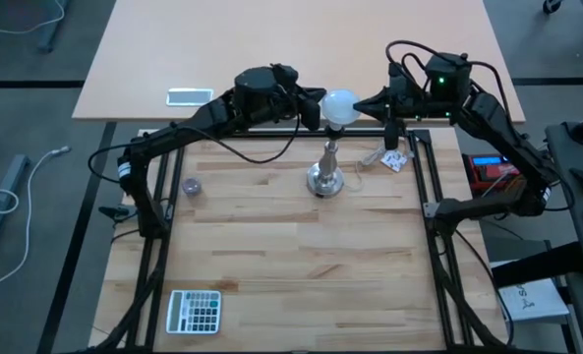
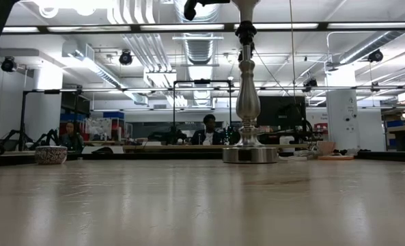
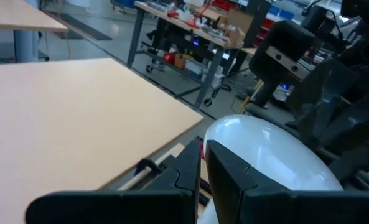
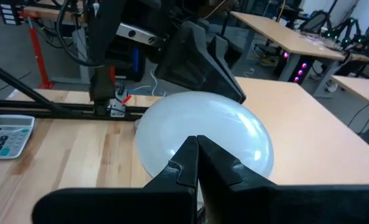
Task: Screw lightbulb
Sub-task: Remove the lightbulb from the lamp
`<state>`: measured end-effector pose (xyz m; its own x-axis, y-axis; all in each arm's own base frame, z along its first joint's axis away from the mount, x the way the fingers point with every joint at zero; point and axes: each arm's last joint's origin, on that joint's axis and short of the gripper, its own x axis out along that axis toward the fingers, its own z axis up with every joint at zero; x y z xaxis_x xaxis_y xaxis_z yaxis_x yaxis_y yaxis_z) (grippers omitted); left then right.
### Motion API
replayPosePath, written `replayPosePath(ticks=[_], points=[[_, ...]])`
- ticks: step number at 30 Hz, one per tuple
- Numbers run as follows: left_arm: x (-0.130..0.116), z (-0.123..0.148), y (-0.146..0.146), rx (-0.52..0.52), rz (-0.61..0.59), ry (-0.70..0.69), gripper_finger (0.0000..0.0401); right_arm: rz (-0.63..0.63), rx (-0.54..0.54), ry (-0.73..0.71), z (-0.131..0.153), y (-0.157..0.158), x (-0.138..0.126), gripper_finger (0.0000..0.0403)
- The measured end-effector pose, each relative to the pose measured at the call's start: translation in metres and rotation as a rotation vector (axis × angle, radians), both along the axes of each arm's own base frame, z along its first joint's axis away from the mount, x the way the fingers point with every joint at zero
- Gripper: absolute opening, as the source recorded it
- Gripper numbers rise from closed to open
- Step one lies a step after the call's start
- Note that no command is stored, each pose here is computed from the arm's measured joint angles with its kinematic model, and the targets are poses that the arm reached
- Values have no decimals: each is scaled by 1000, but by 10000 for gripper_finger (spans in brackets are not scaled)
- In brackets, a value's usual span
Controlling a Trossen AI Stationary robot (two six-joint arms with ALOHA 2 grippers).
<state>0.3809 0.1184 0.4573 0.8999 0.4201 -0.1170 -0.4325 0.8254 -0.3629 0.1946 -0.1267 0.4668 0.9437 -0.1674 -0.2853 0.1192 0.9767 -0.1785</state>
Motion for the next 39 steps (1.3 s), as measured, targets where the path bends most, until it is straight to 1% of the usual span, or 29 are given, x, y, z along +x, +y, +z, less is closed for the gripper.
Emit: replayPosePath(ticks=[3,5,11,14,17,18,23,28,33,39], points=[[-8,5,-5,-13,-10,23,20,-7,-10,3,0,0,0,0],[-16,11,-9,-2,-17,35,20,-19,-14,3,0,-1,0,0],[-34,41,-17,151,-83,-32,20,-29,-14,-3,0,-2,1,0],[-30,38,-14,205,-84,-6,20,-35,-2,-20,1,-3,2,0],[-18,22,-9,194,-86,44,20,-34,7,-35,3,-3,2,0],[-12,19,-7,195,-86,40,20,-33,7,-37,4,-2,2,0],[-3,11,-2,174,-74,43,20,-37,35,-52,8,2,-4,0],[-2,8,-2,141,-73,36,20,-16,76,-45,8,7,-10,0],[-2,8,-1,128,-70,35,20,-10,84,-35,7,6,-8,0],[-1,7,-7,71,-87,21,20,1,57,-9,-1,-1,2,0]])
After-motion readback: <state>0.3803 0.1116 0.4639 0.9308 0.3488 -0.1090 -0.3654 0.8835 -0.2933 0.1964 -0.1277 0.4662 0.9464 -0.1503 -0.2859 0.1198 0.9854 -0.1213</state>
